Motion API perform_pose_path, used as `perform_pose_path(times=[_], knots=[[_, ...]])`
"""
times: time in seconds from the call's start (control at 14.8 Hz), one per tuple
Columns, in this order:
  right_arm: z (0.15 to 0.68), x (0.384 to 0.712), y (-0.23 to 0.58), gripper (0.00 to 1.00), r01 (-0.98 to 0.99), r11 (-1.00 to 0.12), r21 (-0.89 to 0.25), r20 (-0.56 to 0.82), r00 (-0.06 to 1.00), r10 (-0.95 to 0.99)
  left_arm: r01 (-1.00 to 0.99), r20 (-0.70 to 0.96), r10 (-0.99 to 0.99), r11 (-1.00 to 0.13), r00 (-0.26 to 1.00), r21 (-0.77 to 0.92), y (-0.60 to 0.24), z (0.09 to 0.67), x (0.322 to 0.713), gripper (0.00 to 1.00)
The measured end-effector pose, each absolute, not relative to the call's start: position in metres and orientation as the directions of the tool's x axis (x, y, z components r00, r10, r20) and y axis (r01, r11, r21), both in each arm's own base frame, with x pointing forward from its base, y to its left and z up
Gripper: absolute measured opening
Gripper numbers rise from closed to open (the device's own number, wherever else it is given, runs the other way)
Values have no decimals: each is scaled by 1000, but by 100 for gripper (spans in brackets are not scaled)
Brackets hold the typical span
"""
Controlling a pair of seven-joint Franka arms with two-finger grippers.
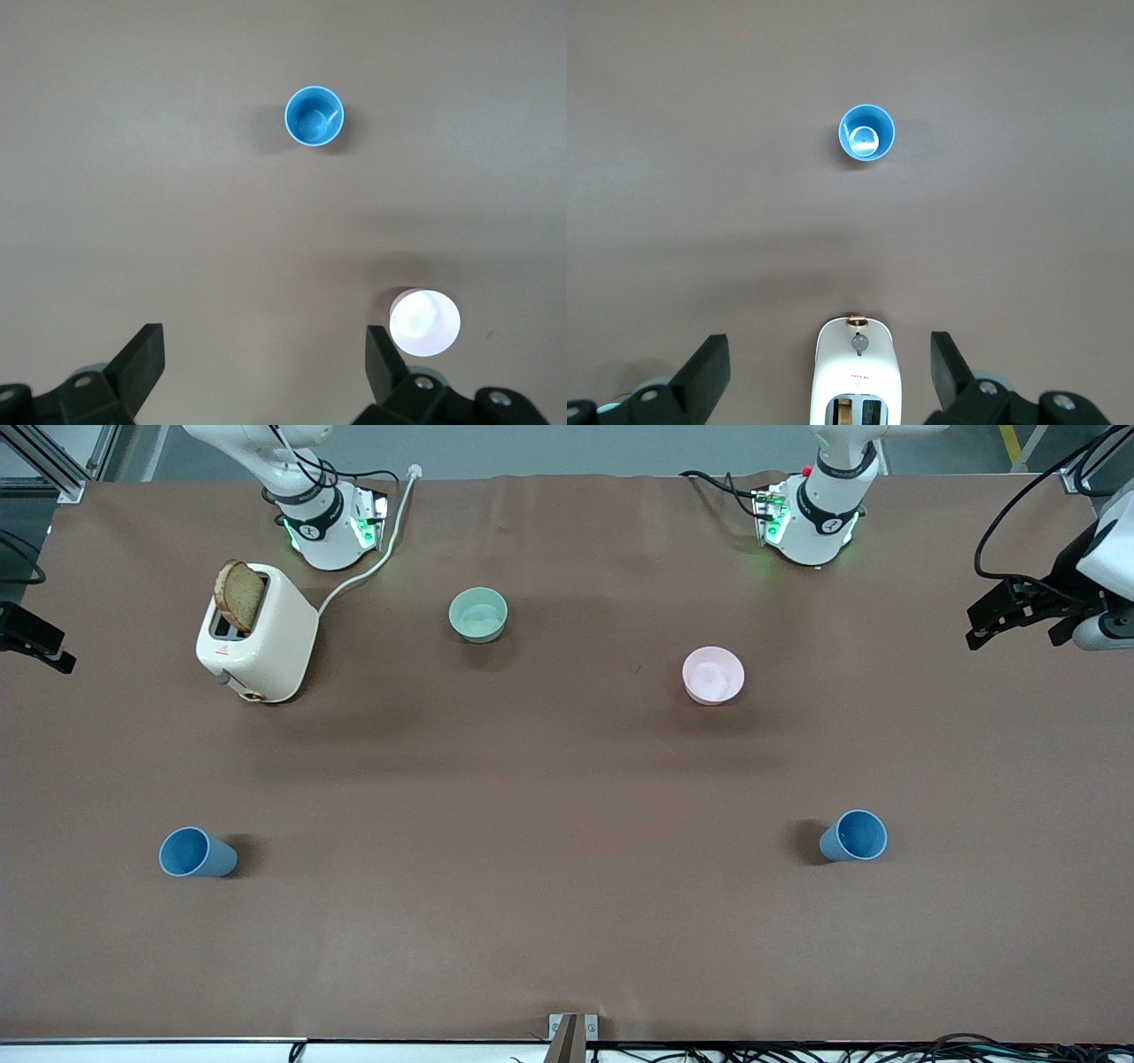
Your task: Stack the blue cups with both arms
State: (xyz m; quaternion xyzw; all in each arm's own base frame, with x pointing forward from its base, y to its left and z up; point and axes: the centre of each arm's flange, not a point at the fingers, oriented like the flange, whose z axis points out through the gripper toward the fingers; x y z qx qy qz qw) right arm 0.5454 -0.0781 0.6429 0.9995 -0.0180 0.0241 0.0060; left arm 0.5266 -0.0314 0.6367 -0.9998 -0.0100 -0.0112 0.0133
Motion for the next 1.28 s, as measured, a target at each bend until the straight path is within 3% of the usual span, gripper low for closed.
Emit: perform_pose_path(times=[0.27,0.47,0.81,1.28], knots=[[642,546,-78,100,-37,-999,11,47,998,-36,17,7,17,-1000,1000,-24,-31,633,540,100],[641,546,-79,100,-37,-999,11,45,998,-37,9,-16,9,-1000,1000,-19,-20,598,573,100],[635,547,-83,100,-43,-999,11,42,998,-43,-21,-7,-21,-1000,1000,0,23,456,651,100],[546,590,-124,99,-97,-995,19,31,995,-97,-30,-23,-30,-999,999,18,20,309,675,100]])
